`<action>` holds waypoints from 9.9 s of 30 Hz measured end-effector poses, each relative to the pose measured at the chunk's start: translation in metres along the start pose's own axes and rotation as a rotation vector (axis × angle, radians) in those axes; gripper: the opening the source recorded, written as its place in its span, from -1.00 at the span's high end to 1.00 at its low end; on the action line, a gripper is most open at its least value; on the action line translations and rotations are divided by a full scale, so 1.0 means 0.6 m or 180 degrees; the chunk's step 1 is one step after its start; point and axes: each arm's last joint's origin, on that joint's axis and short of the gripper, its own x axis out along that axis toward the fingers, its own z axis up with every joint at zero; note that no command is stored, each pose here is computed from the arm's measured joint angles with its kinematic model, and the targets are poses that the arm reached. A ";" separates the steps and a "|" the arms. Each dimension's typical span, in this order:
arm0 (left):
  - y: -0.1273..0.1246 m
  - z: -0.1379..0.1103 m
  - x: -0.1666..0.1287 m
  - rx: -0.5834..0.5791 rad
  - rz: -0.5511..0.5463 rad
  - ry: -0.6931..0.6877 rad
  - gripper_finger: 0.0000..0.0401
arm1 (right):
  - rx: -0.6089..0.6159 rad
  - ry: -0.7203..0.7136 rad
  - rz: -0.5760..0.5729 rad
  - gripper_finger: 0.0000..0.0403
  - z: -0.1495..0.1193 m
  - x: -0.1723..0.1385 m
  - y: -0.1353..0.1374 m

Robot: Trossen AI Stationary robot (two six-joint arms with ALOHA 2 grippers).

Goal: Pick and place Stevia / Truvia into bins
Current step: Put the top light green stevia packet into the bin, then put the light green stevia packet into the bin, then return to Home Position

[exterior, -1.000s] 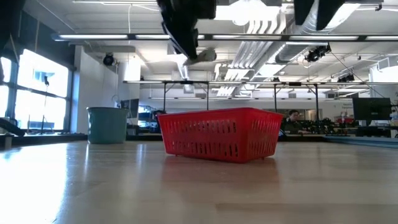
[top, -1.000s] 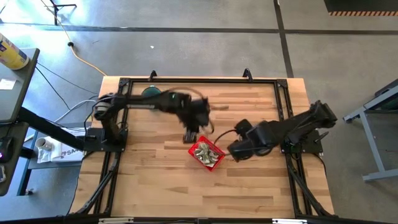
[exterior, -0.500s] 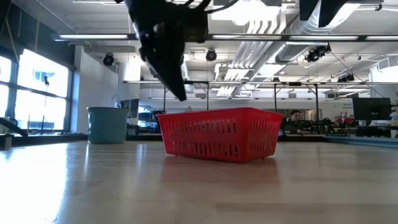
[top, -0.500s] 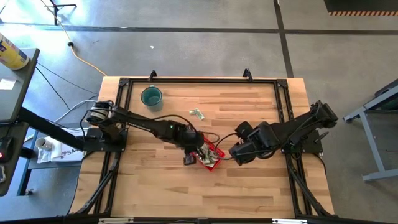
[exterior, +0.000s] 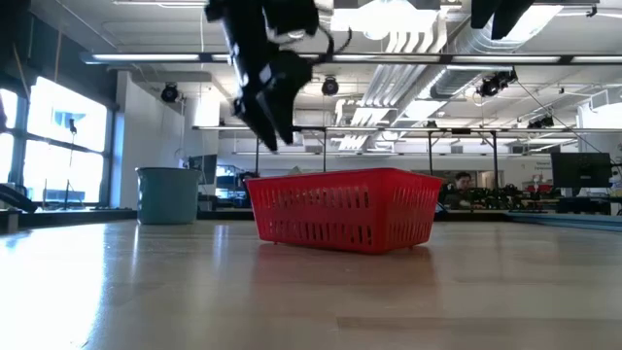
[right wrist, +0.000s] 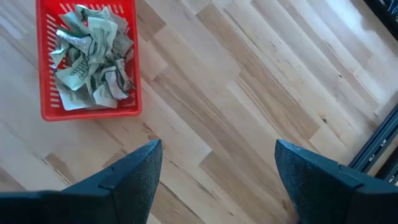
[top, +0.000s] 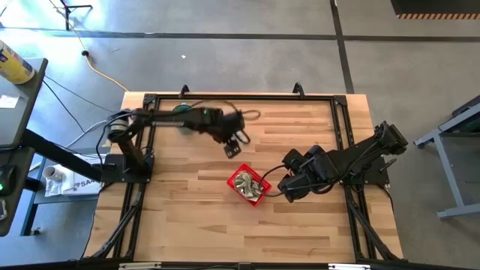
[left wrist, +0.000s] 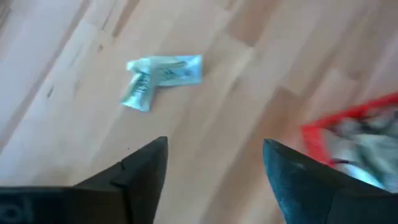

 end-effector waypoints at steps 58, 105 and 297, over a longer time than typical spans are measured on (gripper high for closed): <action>-0.098 -0.041 0.052 0.0796 -0.0840 0.0561 0.86 | 0.0039 0.0181 -0.0053 -0.50 0.034 0.019 -0.017; -0.023 -0.201 -0.236 0.0065 0.0114 -0.0370 -0.05 | 0.1055 -0.0898 0.1244 -0.50 0.168 0.278 -0.021; 0.170 -0.459 -0.048 -0.0110 0.0141 -0.2438 -0.13 | -0.0580 -0.2652 0.2639 -0.25 -0.208 0.241 -0.283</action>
